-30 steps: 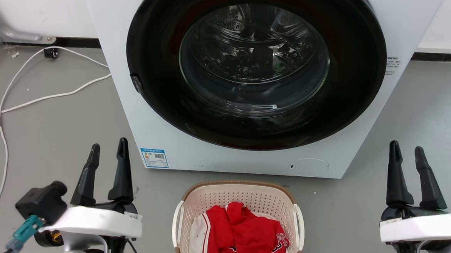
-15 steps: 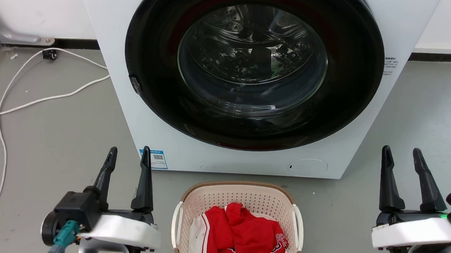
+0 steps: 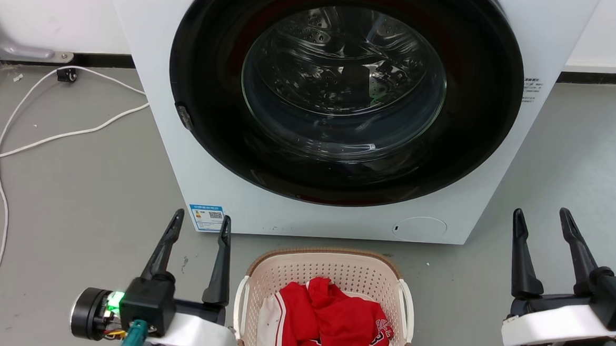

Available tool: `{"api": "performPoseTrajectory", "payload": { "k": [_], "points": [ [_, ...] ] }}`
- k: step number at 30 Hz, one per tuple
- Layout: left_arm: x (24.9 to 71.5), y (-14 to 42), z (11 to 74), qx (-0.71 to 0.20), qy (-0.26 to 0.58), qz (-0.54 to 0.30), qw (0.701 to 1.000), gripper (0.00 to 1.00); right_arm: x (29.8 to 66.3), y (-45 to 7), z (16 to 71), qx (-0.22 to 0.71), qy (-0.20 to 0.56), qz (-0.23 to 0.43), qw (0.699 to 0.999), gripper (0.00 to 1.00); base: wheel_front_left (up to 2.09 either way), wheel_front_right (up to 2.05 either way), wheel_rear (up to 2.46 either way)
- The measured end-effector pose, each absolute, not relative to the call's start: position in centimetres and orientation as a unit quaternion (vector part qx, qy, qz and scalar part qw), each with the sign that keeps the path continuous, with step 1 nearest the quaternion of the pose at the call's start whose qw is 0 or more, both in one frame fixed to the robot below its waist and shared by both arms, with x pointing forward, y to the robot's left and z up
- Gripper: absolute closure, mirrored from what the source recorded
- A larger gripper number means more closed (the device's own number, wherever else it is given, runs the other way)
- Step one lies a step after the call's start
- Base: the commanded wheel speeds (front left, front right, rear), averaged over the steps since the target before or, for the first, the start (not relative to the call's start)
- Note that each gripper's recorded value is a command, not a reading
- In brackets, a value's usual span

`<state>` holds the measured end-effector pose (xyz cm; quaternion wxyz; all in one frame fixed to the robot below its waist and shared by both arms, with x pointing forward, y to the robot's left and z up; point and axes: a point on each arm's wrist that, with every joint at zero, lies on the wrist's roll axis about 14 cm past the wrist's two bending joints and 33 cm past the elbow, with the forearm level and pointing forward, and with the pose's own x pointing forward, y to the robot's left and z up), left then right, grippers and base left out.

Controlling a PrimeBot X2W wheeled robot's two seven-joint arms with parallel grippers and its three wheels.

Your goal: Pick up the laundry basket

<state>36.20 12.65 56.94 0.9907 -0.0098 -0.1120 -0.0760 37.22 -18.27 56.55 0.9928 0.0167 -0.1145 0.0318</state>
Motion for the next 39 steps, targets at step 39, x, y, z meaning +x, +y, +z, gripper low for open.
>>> {"api": "performPoseTrajectory", "payload": {
  "k": [39],
  "points": [
    [35.5,12.1,53.6,-0.019,-0.087,-0.105,0.991,0.00,36.8,-18.4,53.8,-0.022,-0.088,0.032,0.995,0.00,0.00,0.00,0.00]
  ]
}}
